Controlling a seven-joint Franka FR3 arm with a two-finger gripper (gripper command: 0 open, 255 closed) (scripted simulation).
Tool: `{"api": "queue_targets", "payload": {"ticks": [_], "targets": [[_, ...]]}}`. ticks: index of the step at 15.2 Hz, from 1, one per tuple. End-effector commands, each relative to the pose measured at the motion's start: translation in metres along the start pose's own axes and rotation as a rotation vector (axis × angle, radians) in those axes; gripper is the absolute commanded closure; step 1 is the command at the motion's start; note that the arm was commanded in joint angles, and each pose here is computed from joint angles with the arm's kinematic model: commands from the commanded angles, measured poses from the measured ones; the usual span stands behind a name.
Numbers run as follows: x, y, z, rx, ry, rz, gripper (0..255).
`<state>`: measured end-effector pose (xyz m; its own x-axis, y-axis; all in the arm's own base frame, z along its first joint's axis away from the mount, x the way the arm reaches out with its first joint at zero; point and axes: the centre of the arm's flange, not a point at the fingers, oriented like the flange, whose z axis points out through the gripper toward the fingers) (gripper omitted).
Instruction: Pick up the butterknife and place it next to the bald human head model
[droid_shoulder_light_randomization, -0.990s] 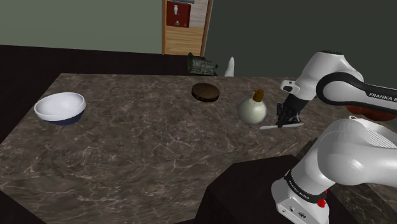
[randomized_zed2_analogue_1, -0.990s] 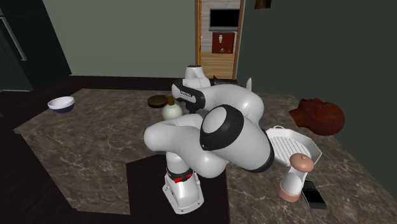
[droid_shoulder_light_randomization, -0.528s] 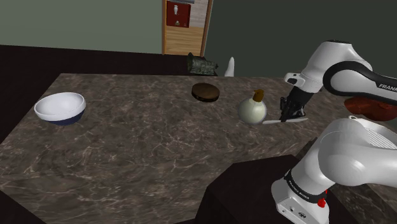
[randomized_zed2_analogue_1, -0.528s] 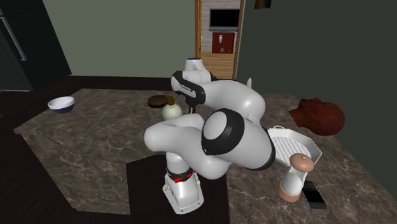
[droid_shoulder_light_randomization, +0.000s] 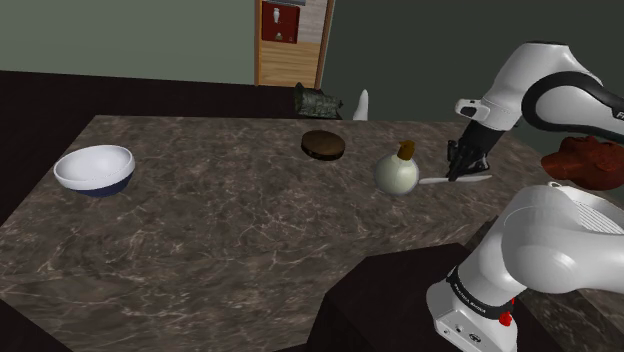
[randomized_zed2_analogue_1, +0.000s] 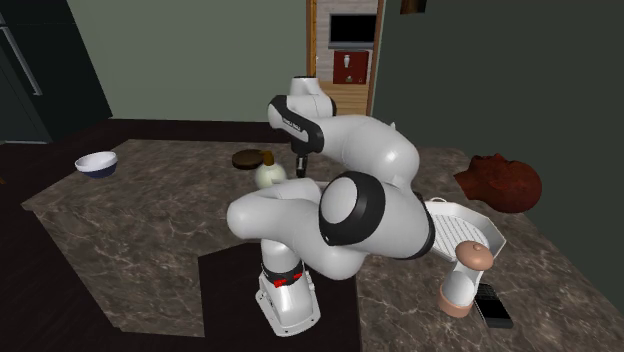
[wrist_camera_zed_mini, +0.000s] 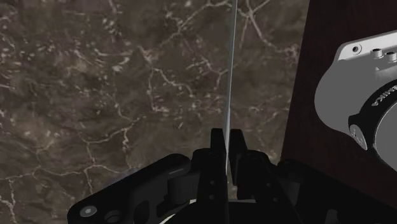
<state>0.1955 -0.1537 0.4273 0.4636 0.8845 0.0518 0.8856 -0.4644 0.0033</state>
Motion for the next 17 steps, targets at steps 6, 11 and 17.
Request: {"api": "queue_targets", "payload": {"ticks": [6, 11, 17], "targets": [[0.001, 0.000, -0.037, 0.000, 0.000, 0.000, 255], [0.003, 0.000, -0.063, 0.000, 0.000, 0.000, 255], [0.004, 0.000, -0.095, 0.000, 0.000, 0.000, 255]]}}
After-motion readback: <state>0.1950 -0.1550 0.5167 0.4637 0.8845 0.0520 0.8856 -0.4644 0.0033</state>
